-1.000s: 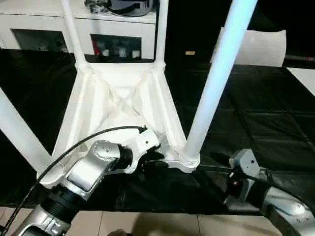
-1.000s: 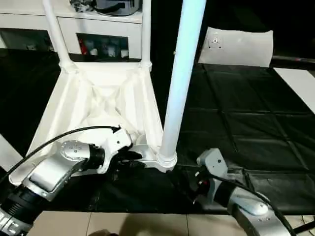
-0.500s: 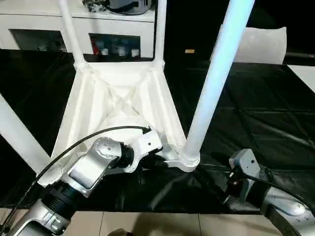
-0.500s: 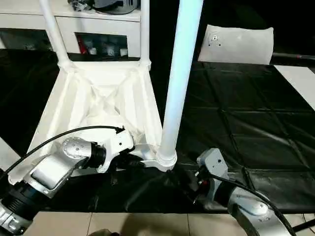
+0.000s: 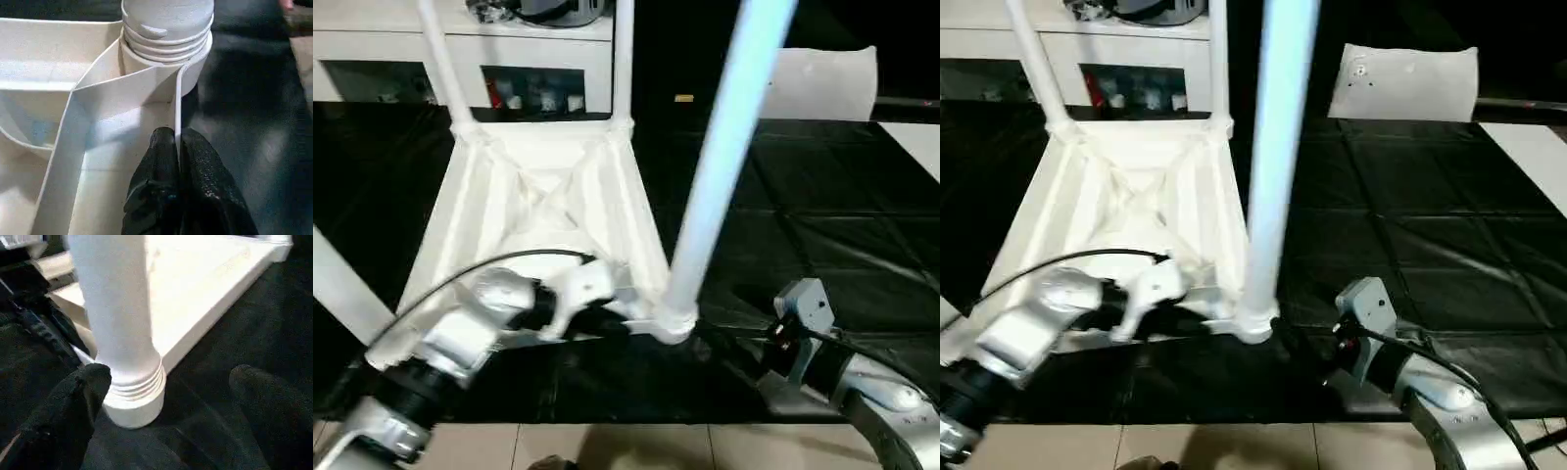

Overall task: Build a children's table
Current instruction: Rotate leg to tighten

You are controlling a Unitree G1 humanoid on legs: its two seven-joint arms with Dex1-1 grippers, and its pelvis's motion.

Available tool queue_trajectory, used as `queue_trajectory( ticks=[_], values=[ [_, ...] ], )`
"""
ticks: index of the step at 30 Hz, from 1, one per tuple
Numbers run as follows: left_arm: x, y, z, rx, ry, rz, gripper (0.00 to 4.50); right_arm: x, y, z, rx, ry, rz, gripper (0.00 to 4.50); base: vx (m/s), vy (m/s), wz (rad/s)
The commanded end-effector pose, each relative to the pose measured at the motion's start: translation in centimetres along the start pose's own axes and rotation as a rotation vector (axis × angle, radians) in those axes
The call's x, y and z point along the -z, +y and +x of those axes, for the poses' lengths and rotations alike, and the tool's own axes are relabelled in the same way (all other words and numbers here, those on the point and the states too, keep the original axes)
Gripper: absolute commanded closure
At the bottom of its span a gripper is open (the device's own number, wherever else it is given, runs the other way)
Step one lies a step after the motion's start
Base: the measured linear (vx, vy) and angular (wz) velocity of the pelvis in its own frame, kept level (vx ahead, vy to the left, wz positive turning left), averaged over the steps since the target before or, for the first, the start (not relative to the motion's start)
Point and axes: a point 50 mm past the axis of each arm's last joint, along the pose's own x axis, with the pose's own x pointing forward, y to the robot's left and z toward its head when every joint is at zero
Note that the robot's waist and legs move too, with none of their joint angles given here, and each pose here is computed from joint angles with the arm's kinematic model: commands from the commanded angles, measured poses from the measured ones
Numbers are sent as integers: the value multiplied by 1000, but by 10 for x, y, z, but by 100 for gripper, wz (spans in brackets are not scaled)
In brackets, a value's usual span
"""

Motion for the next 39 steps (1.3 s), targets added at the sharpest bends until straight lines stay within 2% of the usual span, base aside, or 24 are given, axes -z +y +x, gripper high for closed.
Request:
queue_trajectory(
  ticks=[1, 3, 5, 8, 9, 12, 21, 30, 35, 39],
  values=[
    [-3, -3, 0, 67, -26, 31, 449, -6, 3, 3, -85, -39, -2, 0, 0, 0, 0],
    [-4, -3, 0, 98, -16, 58, 449, -6, 4, 6, -151, -36, -3, 0, 0, 0, 0],
    [-6, -3, 1, 132, -18, 82, 450, -6, 4, 8, -211, -17, -8, 30, 0, 0, 0],
    [-9, -2, 3, 160, -23, 107, 450, -4, 4, 9, -276, 16, -20, 41, 0, 0, 0],
    [-9, -2, 3, 165, -21, 111, 450, -3, 4, 9, -287, 21, -23, 72, 0, 0, 0],
    [-10, -1, 5, 220, -4, 149, 450, -2, 1, 14, -358, 54, -57, 90, 0, 0, 0],
    [-12, 0, 11, 301, 53, 226, 450, -9, -8, 27, -462, 70, -96, 173, 0, 0, 0],
    [-10, 4, 11, 316, 75, 241, 450, -9, -5, 33, -546, 78, -90, 246, 0, 0, 0],
    [-8, 5, 10, 312, 83, 231, 450, -8, -5, 35, -561, 78, -79, 257, 0, 0, 0],
    [-7, 10, 11, 214, 52, 158, 450, -6, 0, 37, -529, 64, -31, 258, 0, 0, 0]
  ],
)
